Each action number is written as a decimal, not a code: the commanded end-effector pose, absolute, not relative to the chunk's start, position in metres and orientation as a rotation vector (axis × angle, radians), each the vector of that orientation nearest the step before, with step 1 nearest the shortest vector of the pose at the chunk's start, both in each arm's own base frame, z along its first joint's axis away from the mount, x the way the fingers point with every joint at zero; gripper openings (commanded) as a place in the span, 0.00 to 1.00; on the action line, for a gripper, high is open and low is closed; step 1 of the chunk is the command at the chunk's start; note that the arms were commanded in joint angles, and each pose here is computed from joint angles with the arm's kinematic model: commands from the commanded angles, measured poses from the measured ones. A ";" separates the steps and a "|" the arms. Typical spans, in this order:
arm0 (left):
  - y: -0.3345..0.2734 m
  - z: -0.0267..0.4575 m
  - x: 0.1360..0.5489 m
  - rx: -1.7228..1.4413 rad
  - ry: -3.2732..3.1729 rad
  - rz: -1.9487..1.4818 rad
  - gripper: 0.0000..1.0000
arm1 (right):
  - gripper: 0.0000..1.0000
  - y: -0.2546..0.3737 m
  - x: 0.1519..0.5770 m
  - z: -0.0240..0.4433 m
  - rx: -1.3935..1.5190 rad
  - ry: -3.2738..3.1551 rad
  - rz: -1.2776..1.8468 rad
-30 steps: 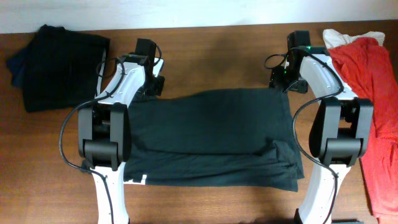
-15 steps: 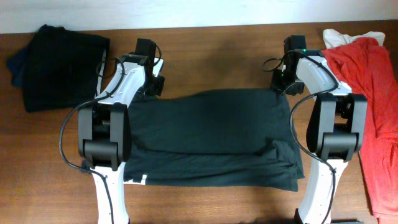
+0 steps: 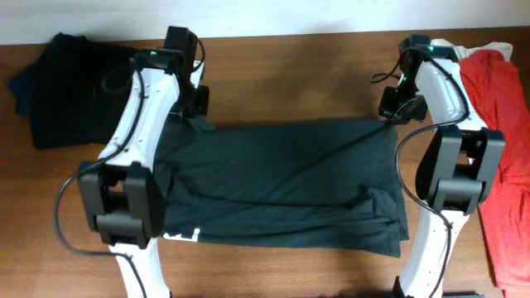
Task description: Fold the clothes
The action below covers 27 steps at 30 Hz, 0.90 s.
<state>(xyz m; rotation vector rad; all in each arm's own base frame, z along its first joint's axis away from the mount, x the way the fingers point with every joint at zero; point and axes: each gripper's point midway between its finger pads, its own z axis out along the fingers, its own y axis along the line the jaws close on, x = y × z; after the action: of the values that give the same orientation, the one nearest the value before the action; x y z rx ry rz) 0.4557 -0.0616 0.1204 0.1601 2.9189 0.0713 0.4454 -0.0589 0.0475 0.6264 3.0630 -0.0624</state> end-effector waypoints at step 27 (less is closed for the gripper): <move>0.039 0.129 0.280 -0.372 3.429 0.370 0.01 | 0.04 -0.047 0.305 0.171 0.621 3.228 -0.122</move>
<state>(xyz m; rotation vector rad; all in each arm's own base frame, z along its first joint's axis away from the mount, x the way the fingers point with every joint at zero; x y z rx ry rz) 0.2840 0.0248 0.1272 -0.2795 3.4427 0.3592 0.3323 -0.0459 0.1507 0.6548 3.2652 -0.0944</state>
